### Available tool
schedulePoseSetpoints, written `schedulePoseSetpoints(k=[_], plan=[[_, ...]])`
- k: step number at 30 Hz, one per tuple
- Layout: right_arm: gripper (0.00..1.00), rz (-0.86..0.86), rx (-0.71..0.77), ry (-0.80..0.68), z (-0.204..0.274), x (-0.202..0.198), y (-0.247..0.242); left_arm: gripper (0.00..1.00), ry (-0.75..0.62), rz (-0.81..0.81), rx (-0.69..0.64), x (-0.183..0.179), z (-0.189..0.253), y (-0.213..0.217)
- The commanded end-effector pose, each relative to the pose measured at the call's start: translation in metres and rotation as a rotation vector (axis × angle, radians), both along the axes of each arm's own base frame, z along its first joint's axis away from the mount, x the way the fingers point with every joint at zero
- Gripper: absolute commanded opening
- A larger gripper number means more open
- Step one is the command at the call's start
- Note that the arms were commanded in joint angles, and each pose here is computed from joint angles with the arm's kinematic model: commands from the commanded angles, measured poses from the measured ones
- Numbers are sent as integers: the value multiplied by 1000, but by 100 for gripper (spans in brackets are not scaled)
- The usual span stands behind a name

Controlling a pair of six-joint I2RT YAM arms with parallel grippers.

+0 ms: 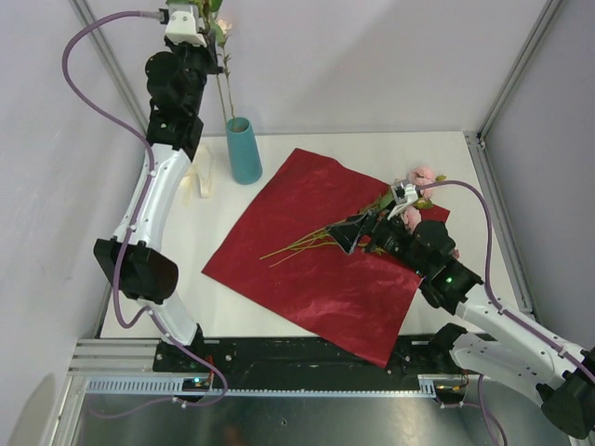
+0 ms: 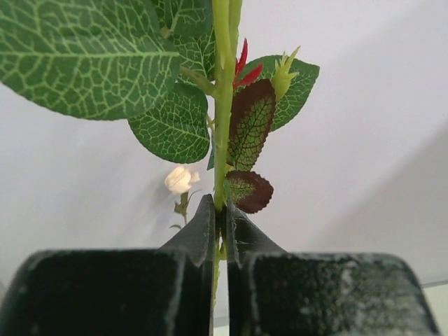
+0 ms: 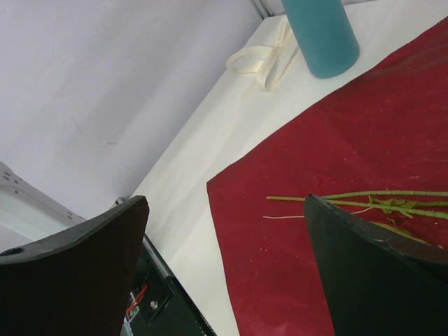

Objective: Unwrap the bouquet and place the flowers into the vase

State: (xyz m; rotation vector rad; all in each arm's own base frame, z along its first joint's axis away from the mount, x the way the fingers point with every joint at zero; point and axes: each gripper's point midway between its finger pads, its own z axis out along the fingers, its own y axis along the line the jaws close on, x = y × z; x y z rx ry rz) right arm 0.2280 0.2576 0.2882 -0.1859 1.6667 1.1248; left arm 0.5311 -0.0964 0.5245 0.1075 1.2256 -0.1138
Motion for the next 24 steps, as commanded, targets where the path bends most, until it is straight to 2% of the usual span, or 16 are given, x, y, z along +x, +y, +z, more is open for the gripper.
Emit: schedulePoseSetpoints(k=[1, 6, 9, 18, 24], plan=[[99, 16, 25, -28, 13, -1, 2, 0, -128, -85, -61, -18, 51, -9], [99, 12, 28, -26, 14, 0, 2, 0, -134, -90, -61, -11, 51, -12], [99, 10, 26, -26, 13, 0, 1, 0, -106, -92, -58, 0, 38, -14], [99, 14, 30, -42, 15, -3, -1, 0, 59, -99, -27, 51, -53, -22], [99, 1, 20, -39, 13, -3, -5, 1, 153, -82, -20, 71, -103, -19]])
